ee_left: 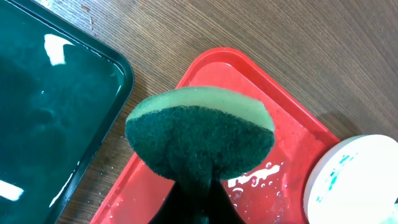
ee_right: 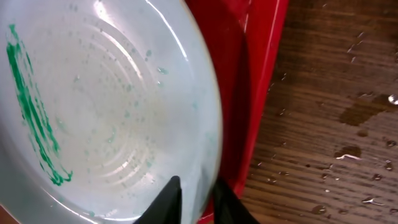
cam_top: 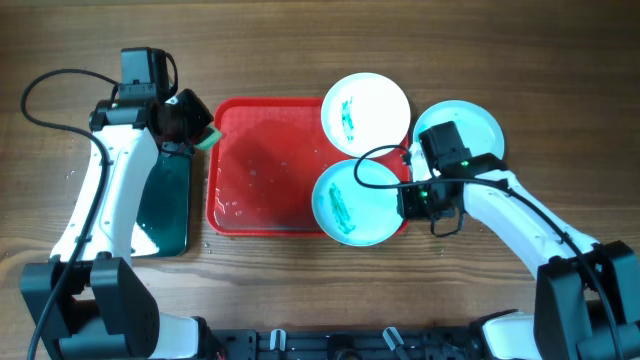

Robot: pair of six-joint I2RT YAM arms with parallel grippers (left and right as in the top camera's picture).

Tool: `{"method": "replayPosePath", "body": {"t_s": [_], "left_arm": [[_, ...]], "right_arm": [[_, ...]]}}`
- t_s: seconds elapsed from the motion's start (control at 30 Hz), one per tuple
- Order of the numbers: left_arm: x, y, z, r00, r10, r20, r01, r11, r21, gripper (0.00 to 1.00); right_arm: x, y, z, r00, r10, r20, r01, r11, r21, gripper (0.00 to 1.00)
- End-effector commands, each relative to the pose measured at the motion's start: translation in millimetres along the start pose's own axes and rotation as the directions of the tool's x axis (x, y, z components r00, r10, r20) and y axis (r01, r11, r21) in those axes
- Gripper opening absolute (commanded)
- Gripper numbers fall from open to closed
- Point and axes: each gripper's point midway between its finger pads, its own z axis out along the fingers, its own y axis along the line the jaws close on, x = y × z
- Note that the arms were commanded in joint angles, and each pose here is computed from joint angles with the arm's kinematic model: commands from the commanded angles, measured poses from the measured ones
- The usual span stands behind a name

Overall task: Clean dirty plates on tray and stack at the side
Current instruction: 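Move the right gripper back and grip the next plate's rim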

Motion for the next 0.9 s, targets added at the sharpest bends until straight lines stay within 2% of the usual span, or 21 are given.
{"method": "replayPosePath", "body": {"t_s": [0.0, 0.13, 0.3, 0.4, 0.6, 0.77, 0.87], "left_arm": [[-6.6, -1.0, -5.3, 1.000, -0.019, 0.025, 0.019, 1.000, 0.003, 0.04], [-6.6, -1.0, -5.3, 1.000, -0.019, 0.025, 0.019, 1.000, 0.003, 0.04], [-6.7, -1.1, -5.3, 1.000, -0.019, 0.025, 0.019, 1.000, 0.003, 0.04], [-6.7, -1.1, -5.3, 0.999, -0.019, 0.025, 0.019, 1.000, 0.003, 0.04], [-6.6, -1.1, -5.3, 1.000, -0.019, 0.025, 0.019, 1.000, 0.003, 0.04], [-6.5, -1.0, -5.3, 1.000, -0.019, 0.025, 0.019, 1.000, 0.003, 0.04], [-5.8, -0.5, -5.3, 1.000, -0.019, 0.022, 0.019, 1.000, 0.001, 0.04]], "right_arm": [[6.1, -2.7, 4.2, 0.999, 0.038, -0.022, -0.037, 0.999, 0.015, 0.05], [3.6, 3.9, -2.8, 0.999, 0.034, -0.032, -0.034, 0.999, 0.002, 0.04], [-1.9, 41.9, 2.8, 1.000, -0.027, 0.004, 0.027, 0.998, -0.062, 0.04], [-4.1, 58.3, 0.2, 0.996, -0.082, 0.028, 0.082, 0.997, 0.000, 0.04], [-51.9, 115.5, -17.0, 0.977, -0.088, 0.195, 0.104, 0.992, -0.076, 0.04], [-73.2, 154.9, 21.9, 0.972, -0.027, 0.233, 0.060, 0.989, -0.132, 0.04], [-73.5, 169.3, 52.6, 0.979, -0.068, 0.193, 0.092, 0.989, -0.115, 0.04]]}}
